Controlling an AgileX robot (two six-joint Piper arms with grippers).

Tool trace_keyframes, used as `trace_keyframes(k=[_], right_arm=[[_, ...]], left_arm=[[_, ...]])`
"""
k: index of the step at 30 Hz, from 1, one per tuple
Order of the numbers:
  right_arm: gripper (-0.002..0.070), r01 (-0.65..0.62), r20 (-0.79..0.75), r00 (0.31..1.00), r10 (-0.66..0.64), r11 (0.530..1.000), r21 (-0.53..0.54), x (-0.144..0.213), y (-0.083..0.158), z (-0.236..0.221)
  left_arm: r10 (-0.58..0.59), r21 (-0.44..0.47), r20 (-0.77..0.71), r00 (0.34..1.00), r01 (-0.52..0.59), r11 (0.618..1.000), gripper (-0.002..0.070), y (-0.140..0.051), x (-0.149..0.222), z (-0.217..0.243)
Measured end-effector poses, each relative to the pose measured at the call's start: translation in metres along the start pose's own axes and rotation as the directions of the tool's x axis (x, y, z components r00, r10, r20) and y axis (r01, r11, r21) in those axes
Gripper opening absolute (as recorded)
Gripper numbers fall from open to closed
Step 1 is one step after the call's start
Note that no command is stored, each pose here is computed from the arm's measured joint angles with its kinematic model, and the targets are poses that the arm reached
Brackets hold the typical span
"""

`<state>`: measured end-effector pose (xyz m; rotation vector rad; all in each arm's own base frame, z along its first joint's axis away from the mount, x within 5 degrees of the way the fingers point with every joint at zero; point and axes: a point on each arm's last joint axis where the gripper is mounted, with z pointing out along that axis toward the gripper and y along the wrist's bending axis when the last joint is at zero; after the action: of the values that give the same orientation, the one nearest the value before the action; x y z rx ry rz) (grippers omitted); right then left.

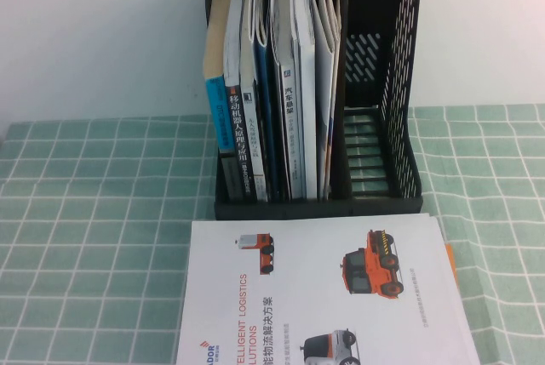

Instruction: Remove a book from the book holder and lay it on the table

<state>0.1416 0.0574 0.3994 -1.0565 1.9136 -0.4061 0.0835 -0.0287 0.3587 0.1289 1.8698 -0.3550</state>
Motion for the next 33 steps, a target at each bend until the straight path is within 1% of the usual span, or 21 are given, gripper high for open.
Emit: trace_keyframes(k=[3, 5, 8, 10, 12, 16, 19, 22, 24, 33], right_arm=[[0.0003, -0.068, 0.040, 0.997, 0.069, 0.998, -0.013, 0.028, 0.017, -0.012], [0.0003, -0.116, 0.063, 0.991, 0.119, 0.992, -0.046, 0.049, 0.032, -0.019], [0.0002, -0.190, 0.099, 0.974, 0.203, 0.973, -0.129, 0.073, 0.057, -0.022], [0.0001, -0.232, 0.134, 0.957, 0.259, 0.955, -0.187, 0.089, 0.076, -0.021], [0.0001, -0.261, 0.169, 0.939, 0.301, 0.939, -0.222, 0.102, 0.090, -0.019], [0.0001, -0.317, 0.213, 0.904, 0.370, 0.916, -0.245, 0.128, 0.116, -0.011], [0.0000, -0.332, 0.288, 0.874, 0.390, 0.914, -0.231, 0.135, 0.120, -0.013], [0.0000, -0.341, 0.330, 0.855, 0.400, 0.913, -0.223, 0.138, 0.120, -0.017], [0.0000, -0.346, 0.340, 0.848, 0.406, 0.911, -0.227, 0.138, 0.120, -0.019], [-0.0001, -0.351, 0.339, 0.844, 0.415, 0.906, -0.235, 0.138, 0.121, -0.019]], left_arm=[[0.035, -0.030, 0.036, 0.999, -0.034, 0.999, 0.0000, 0.003, -0.003, 0.000], [0.062, -0.044, 0.053, 0.997, -0.059, 0.997, 0.0000, 0.004, -0.005, 0.000], [0.075, -0.045, 0.070, 0.995, -0.072, 0.996, 0.0000, 0.004, -0.007, 0.000], [0.088, -0.028, 0.089, 0.992, -0.086, 0.996, 0.0000, 0.002, -0.006, 0.001], [0.111, -0.003, 0.107, 0.988, -0.111, 0.994, 0.0000, -0.001, -0.003, 0.004], [0.157, 0.081, 0.148, 0.976, -0.170, 0.982, 0.0000, -0.009, 0.008, 0.012], [0.168, 0.135, 0.163, 0.972, -0.190, 0.972, 0.0000, -0.014, 0.017, 0.016], [0.138, 0.161, 0.156, 0.978, -0.163, 0.973, 0.0000, -0.016, 0.022, 0.018], [0.118, 0.169, 0.154, 0.981, -0.144, 0.975, 0.0000, -0.016, 0.022, 0.019], [0.113, 0.171, 0.152, 0.982, -0.139, 0.975, 0.0000, -0.016, 0.023, 0.019]])
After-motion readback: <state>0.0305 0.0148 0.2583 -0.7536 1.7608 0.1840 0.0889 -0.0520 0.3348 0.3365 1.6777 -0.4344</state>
